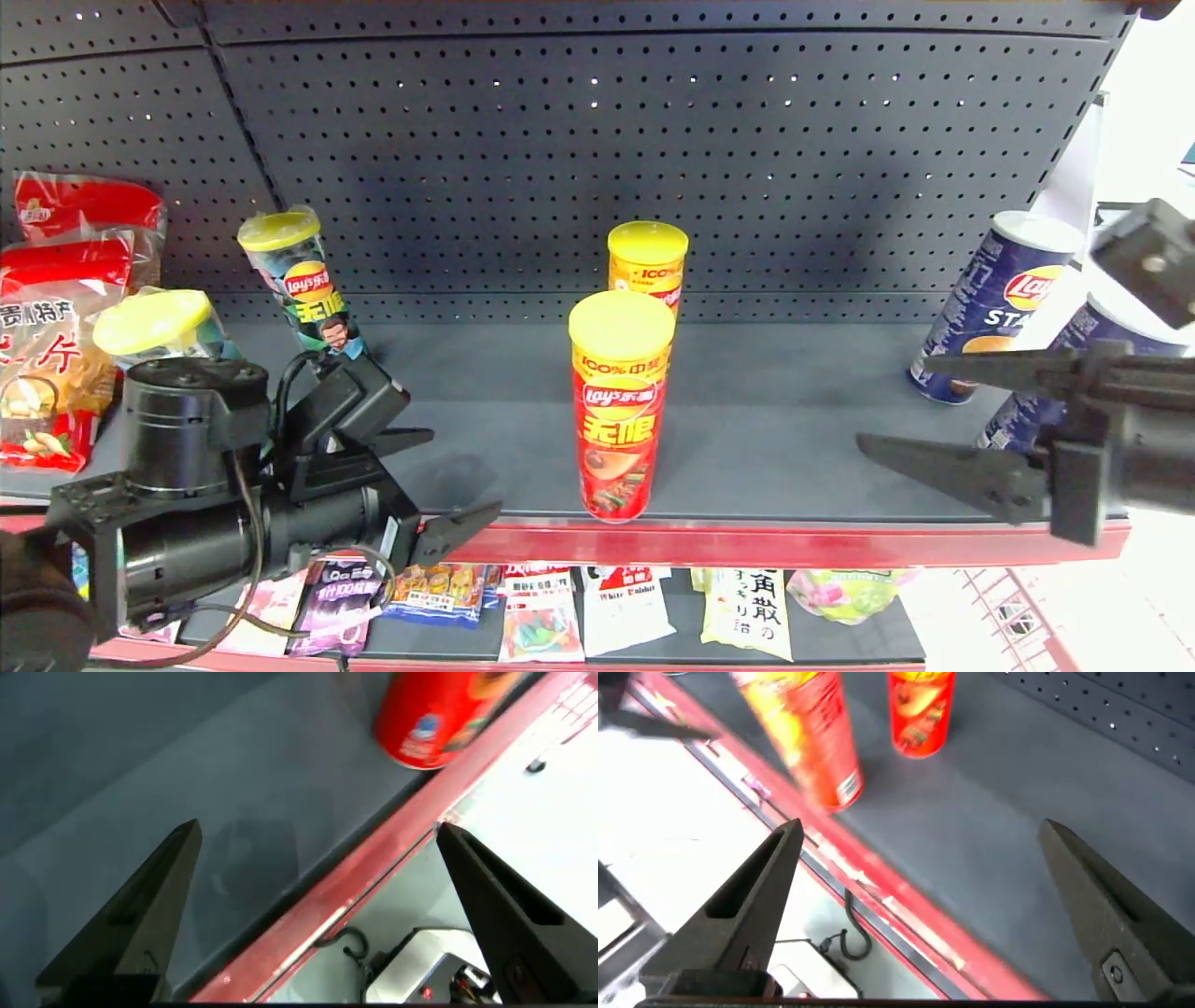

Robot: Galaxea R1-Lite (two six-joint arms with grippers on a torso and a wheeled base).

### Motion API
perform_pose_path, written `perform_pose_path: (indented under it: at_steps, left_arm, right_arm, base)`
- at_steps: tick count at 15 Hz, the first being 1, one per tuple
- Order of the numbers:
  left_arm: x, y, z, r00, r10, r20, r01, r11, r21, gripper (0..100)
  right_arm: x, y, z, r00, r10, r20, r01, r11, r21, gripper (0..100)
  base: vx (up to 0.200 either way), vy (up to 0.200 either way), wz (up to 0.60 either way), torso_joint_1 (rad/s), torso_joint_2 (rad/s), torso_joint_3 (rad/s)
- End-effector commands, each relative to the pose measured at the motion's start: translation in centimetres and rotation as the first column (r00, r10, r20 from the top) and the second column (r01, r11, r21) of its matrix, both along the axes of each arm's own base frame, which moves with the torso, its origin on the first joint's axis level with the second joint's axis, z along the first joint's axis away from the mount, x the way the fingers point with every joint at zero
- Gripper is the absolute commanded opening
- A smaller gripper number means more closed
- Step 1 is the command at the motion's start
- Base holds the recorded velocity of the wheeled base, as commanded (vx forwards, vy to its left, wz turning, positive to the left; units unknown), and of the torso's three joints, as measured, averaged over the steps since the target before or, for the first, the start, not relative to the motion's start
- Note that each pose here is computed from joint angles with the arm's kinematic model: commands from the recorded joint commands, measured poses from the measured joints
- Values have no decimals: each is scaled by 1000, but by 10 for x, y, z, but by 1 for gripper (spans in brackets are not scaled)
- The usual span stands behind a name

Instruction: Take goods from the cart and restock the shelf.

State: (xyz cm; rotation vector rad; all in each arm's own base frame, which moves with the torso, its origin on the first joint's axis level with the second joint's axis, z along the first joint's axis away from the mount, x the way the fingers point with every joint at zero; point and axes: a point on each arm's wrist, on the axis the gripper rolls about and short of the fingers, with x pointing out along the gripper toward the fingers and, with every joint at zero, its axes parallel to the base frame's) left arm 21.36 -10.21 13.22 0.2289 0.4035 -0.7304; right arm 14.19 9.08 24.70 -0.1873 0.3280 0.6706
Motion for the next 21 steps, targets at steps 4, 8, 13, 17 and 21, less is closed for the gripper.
perform_pose_path:
  at_steps: [4, 8, 13, 17, 21]
  left_arm:
    - [27, -20, -18, 998, -20, -56, 22, 999, 30, 100]
    - [41, -34, -20, 998, -39, -51, 41, 999, 29, 100]
    - [55, -41, -19, 999, -41, -36, 42, 999, 22, 100]
    - [58, -47, -20, 998, -53, -34, 54, 998, 21, 100]
    - [60, -54, -23, 997, -68, -38, 69, 997, 22, 100]
  right_arm:
    - [-55, -49, -6, 986, -139, 88, 131, 987, 92, 100]
    - [-56, -51, -4, 982, -170, 82, 160, 980, 117, 100]
    - [-56, -51, -5, 982, -172, 76, 162, 980, 116, 100]
    - [-55, -51, -7, 983, -172, 70, 163, 980, 112, 100]
    - [-55, -51, -7, 983, -172, 70, 163, 980, 112, 100]
  base:
    - [0, 0, 0, 0, 0, 0]
    - [0, 0, 0, 0, 0, 0]
    - [0, 0, 0, 0, 0, 0]
    - [0, 0, 0, 0, 0, 0]
    - [0, 0, 0, 0, 0, 0]
